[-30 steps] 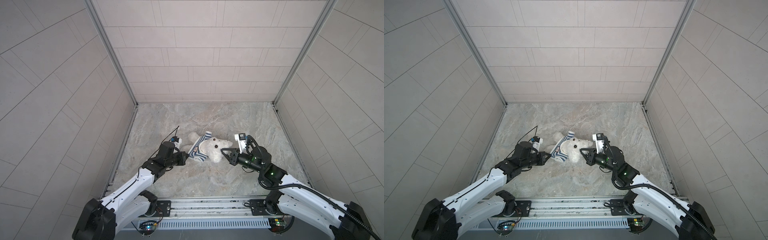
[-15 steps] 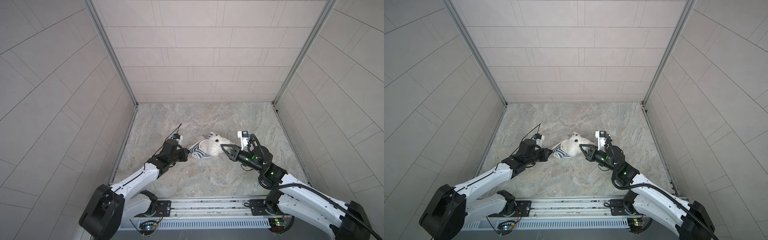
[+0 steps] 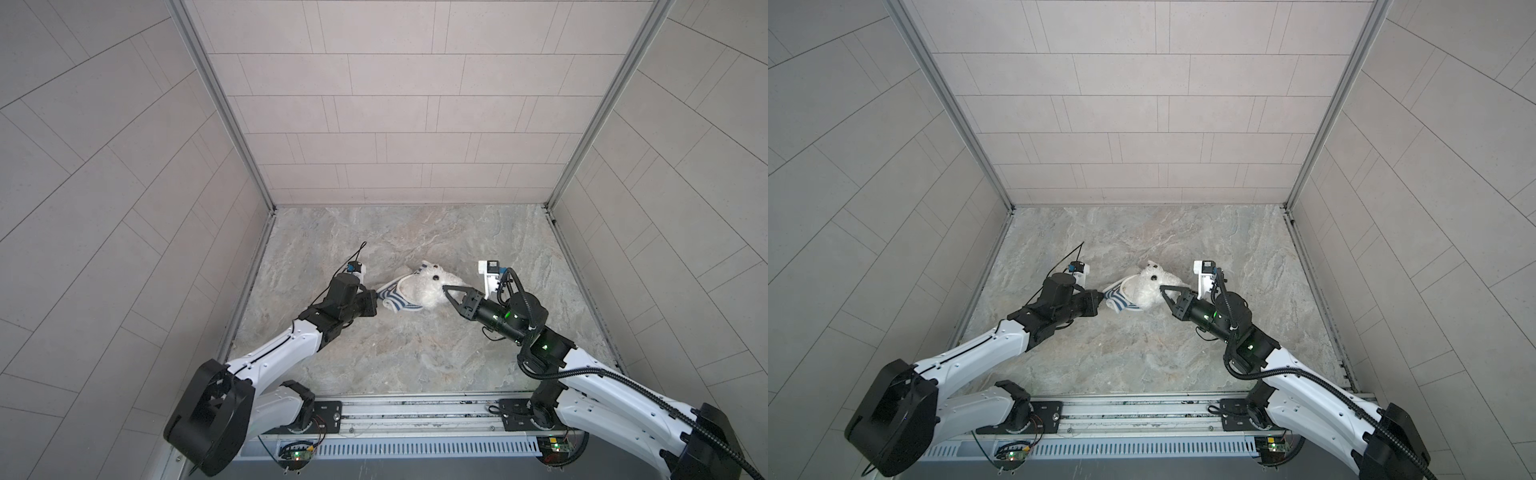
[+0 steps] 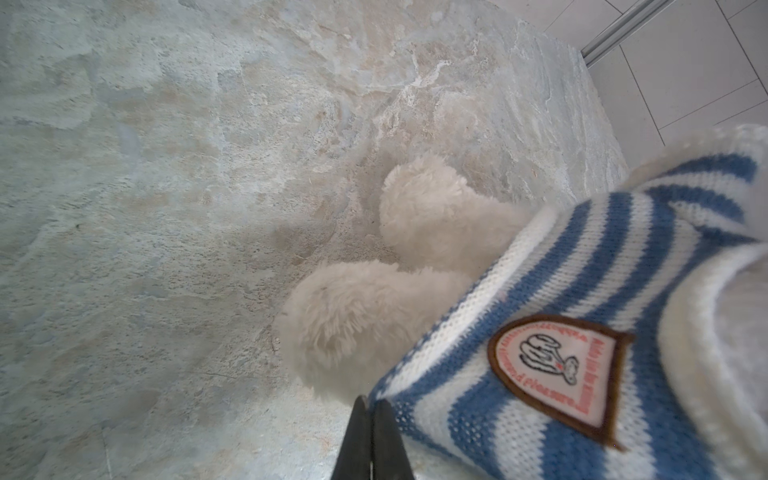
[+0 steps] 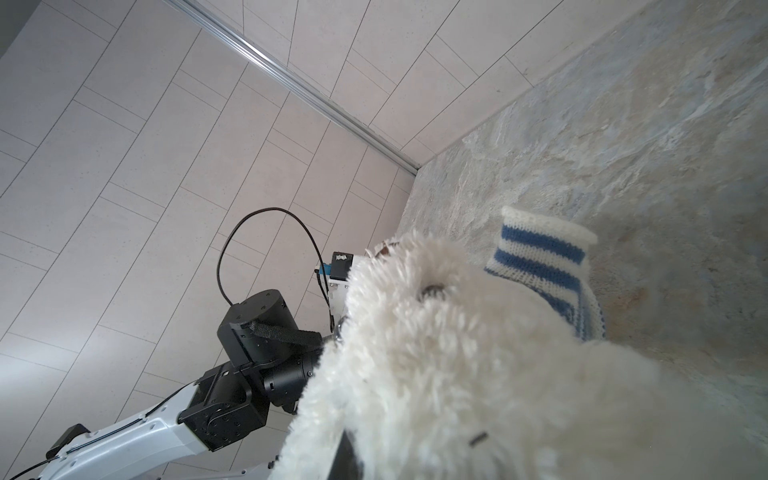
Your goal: Dress the teddy bear
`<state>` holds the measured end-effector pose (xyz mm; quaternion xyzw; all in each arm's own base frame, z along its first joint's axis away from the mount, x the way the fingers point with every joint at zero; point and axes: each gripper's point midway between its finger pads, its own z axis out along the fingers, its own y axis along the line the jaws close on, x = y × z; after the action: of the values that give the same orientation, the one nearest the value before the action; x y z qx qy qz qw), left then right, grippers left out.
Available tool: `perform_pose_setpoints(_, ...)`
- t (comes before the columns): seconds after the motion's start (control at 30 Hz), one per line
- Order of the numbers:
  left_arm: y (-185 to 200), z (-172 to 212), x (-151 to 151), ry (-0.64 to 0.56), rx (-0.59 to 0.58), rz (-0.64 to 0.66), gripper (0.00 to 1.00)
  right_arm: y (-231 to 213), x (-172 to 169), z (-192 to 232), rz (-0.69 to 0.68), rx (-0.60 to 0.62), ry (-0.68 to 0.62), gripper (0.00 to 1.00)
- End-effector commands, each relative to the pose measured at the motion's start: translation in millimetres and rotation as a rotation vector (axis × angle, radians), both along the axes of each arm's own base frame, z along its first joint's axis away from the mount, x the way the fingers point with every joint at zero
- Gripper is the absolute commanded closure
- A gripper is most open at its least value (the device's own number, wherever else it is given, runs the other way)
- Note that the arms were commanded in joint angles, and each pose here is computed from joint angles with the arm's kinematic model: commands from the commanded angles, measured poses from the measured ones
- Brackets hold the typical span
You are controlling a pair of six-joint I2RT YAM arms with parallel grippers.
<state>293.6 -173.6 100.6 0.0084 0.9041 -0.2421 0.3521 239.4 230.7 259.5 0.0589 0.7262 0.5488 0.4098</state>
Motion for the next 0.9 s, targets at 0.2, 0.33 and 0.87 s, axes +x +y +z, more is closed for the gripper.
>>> perform_pose_setpoints(0.2, 35, -36, 4, 0.092, 0.178, 0.118, 1.00, -23, 3, 105, -0.101, 0.255, -0.226, 1.00)
perform_pose_setpoints(0.33, -9, -6, 12, 0.006, -0.010, -0.014, 1.00, -23, 5, 102, -0.106, 0.254, -0.207, 1.00)
perform_pose_setpoints(0.87, -17, 49, -36, -0.121, -0.132, -0.080, 0.39, -40, 26, 43, -0.272, 0.112, 0.065, 1.00)
